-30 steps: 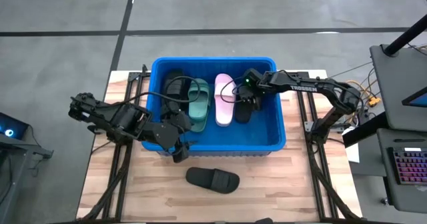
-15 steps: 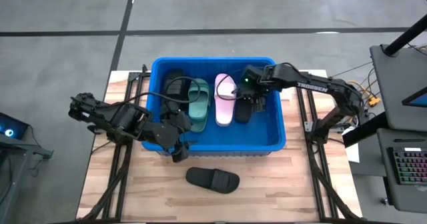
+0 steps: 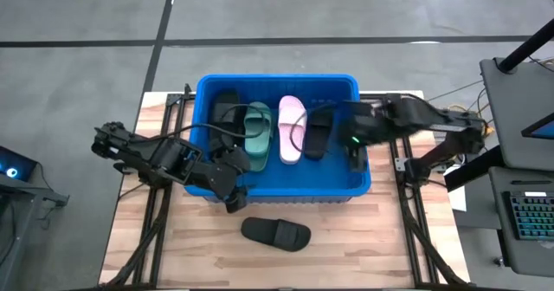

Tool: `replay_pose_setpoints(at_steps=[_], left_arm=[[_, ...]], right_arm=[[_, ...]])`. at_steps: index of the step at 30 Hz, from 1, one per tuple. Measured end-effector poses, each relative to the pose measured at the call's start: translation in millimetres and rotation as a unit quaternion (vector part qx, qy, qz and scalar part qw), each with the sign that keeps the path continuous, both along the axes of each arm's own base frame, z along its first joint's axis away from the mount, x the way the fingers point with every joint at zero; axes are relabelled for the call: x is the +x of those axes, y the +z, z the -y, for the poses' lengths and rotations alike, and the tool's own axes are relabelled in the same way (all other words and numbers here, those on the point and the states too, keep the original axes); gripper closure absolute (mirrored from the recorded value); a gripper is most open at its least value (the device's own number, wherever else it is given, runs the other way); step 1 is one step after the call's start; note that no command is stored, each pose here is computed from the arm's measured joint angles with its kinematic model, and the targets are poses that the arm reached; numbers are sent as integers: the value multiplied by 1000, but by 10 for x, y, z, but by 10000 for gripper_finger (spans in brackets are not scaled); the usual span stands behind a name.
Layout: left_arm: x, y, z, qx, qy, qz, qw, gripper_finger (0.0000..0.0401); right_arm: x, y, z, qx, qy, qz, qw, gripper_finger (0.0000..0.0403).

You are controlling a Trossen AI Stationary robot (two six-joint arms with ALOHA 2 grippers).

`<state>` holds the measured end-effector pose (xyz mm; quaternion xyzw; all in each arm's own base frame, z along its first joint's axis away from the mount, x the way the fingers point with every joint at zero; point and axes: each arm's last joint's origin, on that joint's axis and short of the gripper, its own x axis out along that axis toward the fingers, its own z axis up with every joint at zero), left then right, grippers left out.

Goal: Pick and place slides into bin
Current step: Put the black slipper on the black slipper

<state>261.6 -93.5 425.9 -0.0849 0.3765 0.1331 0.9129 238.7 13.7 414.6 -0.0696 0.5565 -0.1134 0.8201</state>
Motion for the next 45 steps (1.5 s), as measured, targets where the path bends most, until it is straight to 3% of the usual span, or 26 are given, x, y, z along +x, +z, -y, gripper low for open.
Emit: replay_pose_setpoints(at_steps=[9,18,29,34,45], left_arm=[[185,-173,122,-59,-34,-43,997,118],[366,-355,385,-110,-61,-63,990,118],[598,-601,642,-177,7,-60,982,118],[663,-750,765,-196,35,-79,977,118],[875,-1160,950,-245,164,-100,950,118]], right_arm=[[-414,330,-829,91,1,111,990,204],[-568,6,-1636,116,-20,94,989,204],[-518,-601,-2383,79,-71,69,992,204],[-512,-762,-2674,74,-64,104,990,204],[-490,-894,-2817,74,-125,184,972,204]])
